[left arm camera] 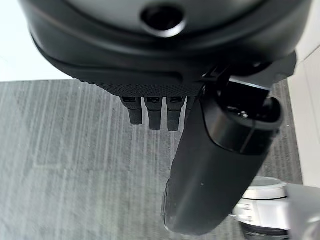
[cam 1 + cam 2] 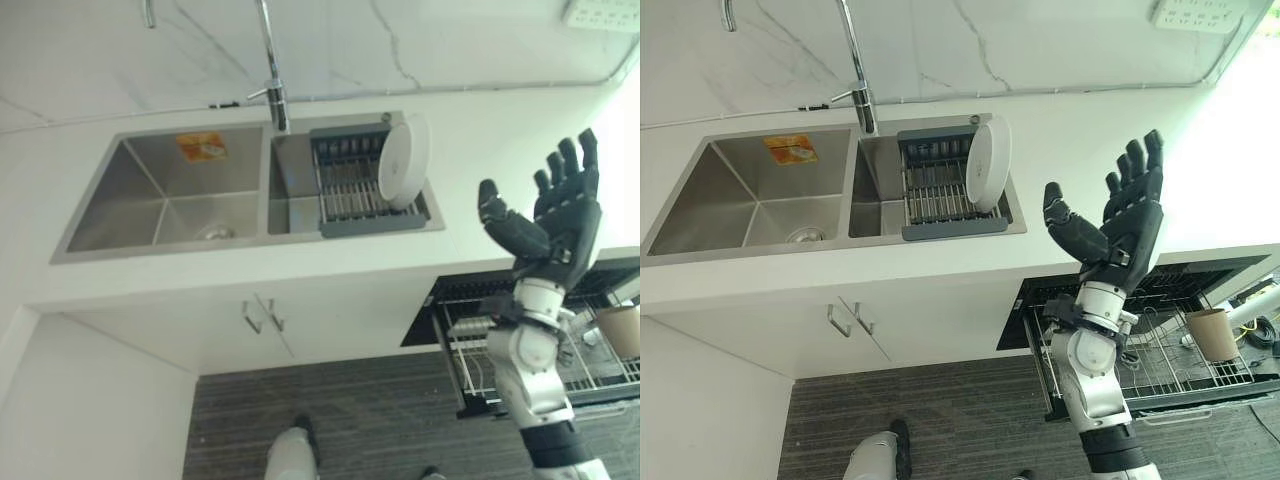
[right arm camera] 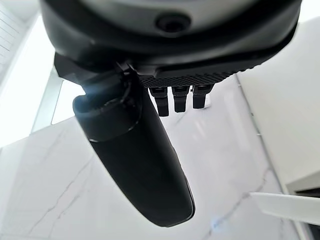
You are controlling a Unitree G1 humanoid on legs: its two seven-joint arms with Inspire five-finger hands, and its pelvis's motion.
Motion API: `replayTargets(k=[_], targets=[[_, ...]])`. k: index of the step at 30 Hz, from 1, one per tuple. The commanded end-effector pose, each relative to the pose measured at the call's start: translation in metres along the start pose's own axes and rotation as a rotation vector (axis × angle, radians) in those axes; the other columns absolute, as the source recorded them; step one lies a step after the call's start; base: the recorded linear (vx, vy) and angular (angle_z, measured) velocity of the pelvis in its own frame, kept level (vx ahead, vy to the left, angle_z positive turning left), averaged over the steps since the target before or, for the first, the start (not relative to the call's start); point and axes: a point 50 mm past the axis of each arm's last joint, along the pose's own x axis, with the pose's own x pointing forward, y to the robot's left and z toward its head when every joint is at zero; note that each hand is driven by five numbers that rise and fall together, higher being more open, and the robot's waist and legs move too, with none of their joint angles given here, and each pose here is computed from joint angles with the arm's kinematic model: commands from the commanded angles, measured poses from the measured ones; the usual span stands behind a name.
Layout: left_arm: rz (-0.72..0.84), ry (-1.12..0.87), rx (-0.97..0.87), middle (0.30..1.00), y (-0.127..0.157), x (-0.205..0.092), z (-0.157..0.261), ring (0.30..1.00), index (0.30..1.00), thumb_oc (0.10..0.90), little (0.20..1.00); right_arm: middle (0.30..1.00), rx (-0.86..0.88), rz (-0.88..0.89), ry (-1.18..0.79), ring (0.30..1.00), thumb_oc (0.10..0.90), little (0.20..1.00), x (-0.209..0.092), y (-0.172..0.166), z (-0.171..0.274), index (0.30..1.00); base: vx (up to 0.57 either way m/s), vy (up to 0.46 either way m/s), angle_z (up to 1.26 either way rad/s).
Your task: Place the dishes in the dishwasher.
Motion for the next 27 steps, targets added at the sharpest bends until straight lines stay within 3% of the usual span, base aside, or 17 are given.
replayTargets(k=[1, 19, 27], targets=[[0.041, -0.025, 0.128, 0.900, 0.019, 0.002, 0.007, 0.900, 0.900, 0.800, 0.900, 0.900, 0.049, 0.013, -0.307, 0.900, 0.800, 0.900, 0.037, 0.015, 0.046, 0.900, 0.08, -0.009, 0.07], [-0.004, -0.112, 0.170, 0.900, 0.024, 0.003, 0.043, 0.900, 0.900, 0.800, 0.900, 0.900, 0.307, -0.027, -0.068, 0.900, 0.800, 0.900, 0.098, 0.033, 0.035, 0.900, 0.01, 0.012, 0.03], [-0.014, -0.108, 0.168, 0.900, 0.024, 0.003, 0.040, 0.900, 0.900, 0.800, 0.900, 0.900, 0.226, -0.016, -0.039, 0.900, 0.800, 0.900, 0.110, 0.032, 0.031, 0.900, 0.01, 0.021, 0.04]])
